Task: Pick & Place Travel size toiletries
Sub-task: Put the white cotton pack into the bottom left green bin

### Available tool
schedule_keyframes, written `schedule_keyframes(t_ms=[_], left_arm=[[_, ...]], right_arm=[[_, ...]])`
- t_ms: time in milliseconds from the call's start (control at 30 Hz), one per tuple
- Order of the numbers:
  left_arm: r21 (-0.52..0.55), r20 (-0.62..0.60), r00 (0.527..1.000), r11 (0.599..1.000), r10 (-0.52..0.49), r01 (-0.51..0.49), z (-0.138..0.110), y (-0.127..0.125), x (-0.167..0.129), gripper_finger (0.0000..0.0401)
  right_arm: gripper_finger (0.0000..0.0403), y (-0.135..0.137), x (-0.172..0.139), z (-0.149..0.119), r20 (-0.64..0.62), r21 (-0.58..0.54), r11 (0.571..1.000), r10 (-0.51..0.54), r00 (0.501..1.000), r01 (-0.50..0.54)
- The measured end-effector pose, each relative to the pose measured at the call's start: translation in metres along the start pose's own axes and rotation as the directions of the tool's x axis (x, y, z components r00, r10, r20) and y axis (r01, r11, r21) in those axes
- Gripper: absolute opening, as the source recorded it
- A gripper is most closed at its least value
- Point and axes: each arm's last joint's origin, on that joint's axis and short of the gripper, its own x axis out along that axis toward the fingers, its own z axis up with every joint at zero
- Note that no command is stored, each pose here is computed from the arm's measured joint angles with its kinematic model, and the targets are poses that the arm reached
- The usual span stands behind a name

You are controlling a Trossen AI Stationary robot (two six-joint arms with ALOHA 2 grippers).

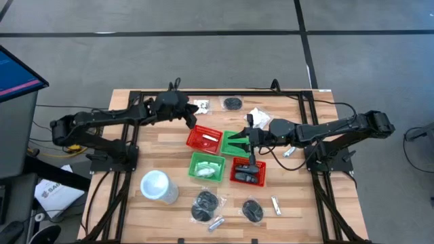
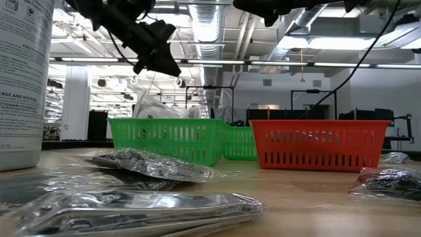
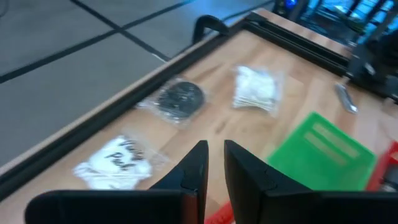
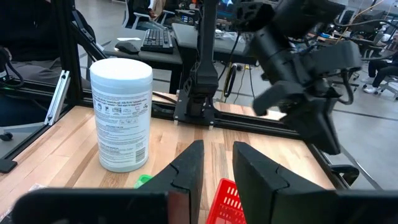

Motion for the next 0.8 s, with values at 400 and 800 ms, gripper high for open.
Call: schedule_keyframes(t_ms=[400, 800], left_arm=[[-0.068, 0.048, 0.993, 0.993, 0.104, -0.1, 0.011, 0.033, 0.004, 0.0044], [-0.118, 0.055, 0.979, 0.975, 0.197, -0.19, 0.014, 0.06, 0.007, 0.0044]], right_arm=[[0.0077, 0.0, 0.0, 0.0, 0.0, 0.0, 1.0, 0.0, 1.0, 0.0], [0.0077, 0.0, 0.0, 0.0, 0.0, 0.0, 1.0, 0.0, 1.0, 0.0]])
